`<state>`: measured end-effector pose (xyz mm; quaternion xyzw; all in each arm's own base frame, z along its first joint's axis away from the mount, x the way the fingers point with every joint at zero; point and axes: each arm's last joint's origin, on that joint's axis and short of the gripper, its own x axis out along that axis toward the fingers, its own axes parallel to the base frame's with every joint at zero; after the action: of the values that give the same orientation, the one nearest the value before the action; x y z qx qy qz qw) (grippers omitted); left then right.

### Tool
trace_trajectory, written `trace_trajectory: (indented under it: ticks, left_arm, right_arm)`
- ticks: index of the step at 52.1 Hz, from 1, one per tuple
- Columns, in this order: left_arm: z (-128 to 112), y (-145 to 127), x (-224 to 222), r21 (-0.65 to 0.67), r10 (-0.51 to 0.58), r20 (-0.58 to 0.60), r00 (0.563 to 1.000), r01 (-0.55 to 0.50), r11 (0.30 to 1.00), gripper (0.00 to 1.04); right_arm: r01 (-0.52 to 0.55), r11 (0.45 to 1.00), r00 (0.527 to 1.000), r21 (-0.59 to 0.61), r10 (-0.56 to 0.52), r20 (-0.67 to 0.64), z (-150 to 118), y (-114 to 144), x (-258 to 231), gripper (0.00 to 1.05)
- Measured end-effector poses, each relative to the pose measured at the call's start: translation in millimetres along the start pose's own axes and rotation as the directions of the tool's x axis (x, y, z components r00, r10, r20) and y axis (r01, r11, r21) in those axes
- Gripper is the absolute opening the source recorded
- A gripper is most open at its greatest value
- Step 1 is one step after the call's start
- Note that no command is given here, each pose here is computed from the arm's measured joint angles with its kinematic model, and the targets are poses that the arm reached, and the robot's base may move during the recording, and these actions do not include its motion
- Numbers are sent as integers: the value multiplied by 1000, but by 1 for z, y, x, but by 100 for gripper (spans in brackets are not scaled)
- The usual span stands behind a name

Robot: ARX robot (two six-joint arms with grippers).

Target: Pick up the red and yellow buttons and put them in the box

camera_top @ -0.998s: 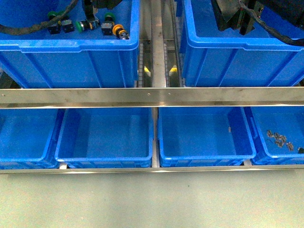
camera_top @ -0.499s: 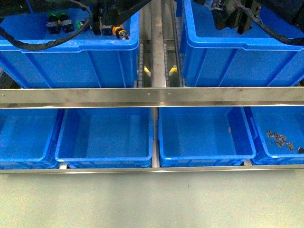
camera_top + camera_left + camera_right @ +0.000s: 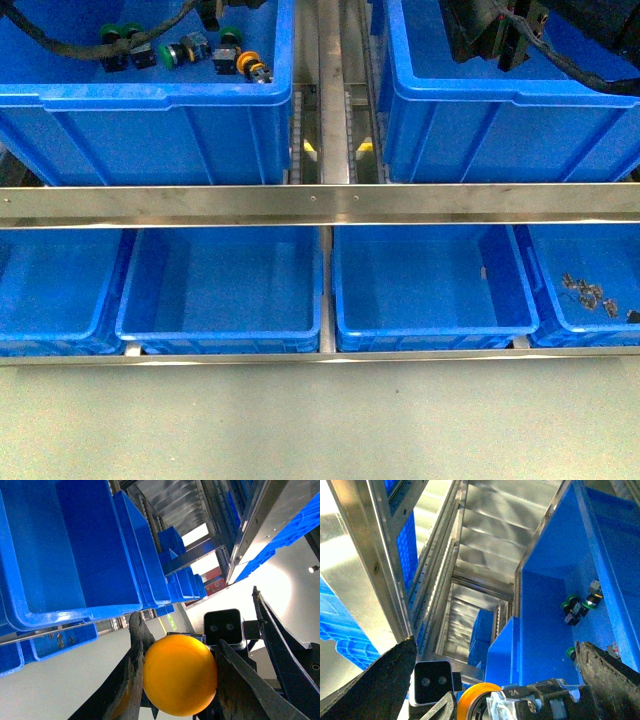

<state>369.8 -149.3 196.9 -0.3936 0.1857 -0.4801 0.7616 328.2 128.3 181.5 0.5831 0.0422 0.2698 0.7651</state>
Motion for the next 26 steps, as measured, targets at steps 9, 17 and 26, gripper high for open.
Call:
trace_trajectory:
  ticks: [9, 17, 26]
  left_arm:
    - [-4, 0, 3, -5, 1, -13, 1000, -1, 1000, 33]
    - [-5, 2, 4, -10, 2, -15, 1000, -2, 1000, 32]
    - [-4, 4, 6, -5, 13, 0, 1000, -13, 1000, 27]
  right_arm:
    - [0, 1000, 1000, 3, 0, 0, 0, 0, 0, 75]
    - [5, 1000, 1000, 4, -5, 14, 0, 0, 0, 50]
    - [13, 1000, 999, 2, -13, 33, 1, -1, 0, 25]
